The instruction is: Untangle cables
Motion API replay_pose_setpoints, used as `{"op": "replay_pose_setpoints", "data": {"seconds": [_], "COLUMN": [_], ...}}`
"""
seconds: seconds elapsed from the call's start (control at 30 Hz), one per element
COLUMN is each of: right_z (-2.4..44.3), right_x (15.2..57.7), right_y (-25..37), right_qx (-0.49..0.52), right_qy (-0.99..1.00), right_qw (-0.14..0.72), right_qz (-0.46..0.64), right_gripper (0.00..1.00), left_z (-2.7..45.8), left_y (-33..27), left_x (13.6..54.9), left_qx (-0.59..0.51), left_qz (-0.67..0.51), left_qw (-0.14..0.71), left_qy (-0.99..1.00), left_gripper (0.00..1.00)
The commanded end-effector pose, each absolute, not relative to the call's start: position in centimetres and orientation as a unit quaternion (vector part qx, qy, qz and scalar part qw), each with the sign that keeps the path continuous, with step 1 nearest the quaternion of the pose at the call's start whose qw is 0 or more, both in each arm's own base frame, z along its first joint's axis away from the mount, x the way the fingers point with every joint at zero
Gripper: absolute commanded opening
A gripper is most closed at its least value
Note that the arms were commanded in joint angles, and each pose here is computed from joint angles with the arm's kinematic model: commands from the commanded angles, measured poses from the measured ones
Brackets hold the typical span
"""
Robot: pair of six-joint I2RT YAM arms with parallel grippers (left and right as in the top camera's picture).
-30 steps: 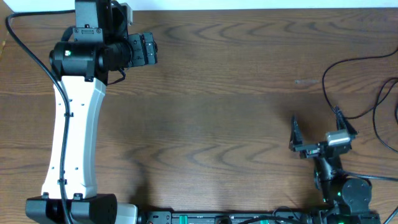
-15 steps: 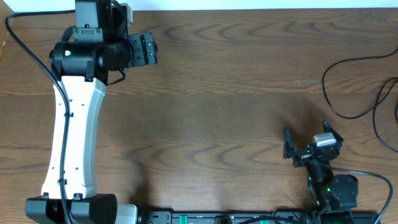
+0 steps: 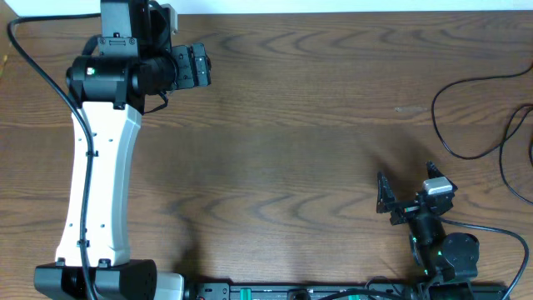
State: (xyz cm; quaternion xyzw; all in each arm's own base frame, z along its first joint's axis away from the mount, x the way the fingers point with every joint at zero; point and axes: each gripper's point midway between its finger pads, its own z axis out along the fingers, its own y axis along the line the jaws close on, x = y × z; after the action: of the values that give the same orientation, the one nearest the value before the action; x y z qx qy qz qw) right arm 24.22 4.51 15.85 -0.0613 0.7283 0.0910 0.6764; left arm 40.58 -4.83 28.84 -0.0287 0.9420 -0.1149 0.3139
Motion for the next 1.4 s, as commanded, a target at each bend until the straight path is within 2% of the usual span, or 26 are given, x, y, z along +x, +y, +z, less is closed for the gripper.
{"op": "replay_pose_setpoints", "data": {"seconds": [0.0,0.33,0.53,0.73,1.03,1.37], "right_z": [15.8,15.8,15.8,15.8,15.8,15.8], "right_x": [24.2,24.2,24.2,24.2,24.2,24.2], "right_y": [4.6,4.6,4.6,4.6,4.6,4.6], "right_qx": [-0.058,-0.058,-0.058,-0.058,-0.058,-0.058], "right_qy": [0.729,0.729,0.729,0.729,0.729,0.729], "right_qw": [0.675,0.675,0.675,0.675,0.675,0.675], "right_qz": [0.1,0.1,0.1,0.1,0.1,0.1], "right_gripper": [0.99,0.99,0.99,0.99,0.99,0.99], "left_z": [28.9,28.9,28.0,29.0,31.5,30.3], "left_y": [-4.7,-4.7,-4.6,-4.6,-4.5,-3.2], "left_x": [40.6,40.6,39.3,38.8,37.3,31.8], "left_qx": [-0.024,-0.024,-0.027,-0.023,0.02,0.017], "left_qz": [-0.108,-0.108,-0.106,-0.105,-0.097,-0.091], "left_qw": [0.316,0.316,0.284,0.297,0.398,0.534], "left_qy": [0.942,0.942,0.953,0.949,0.912,0.84], "left_gripper": [0.92,0.92,0.92,0.92,0.92,0.92]}}
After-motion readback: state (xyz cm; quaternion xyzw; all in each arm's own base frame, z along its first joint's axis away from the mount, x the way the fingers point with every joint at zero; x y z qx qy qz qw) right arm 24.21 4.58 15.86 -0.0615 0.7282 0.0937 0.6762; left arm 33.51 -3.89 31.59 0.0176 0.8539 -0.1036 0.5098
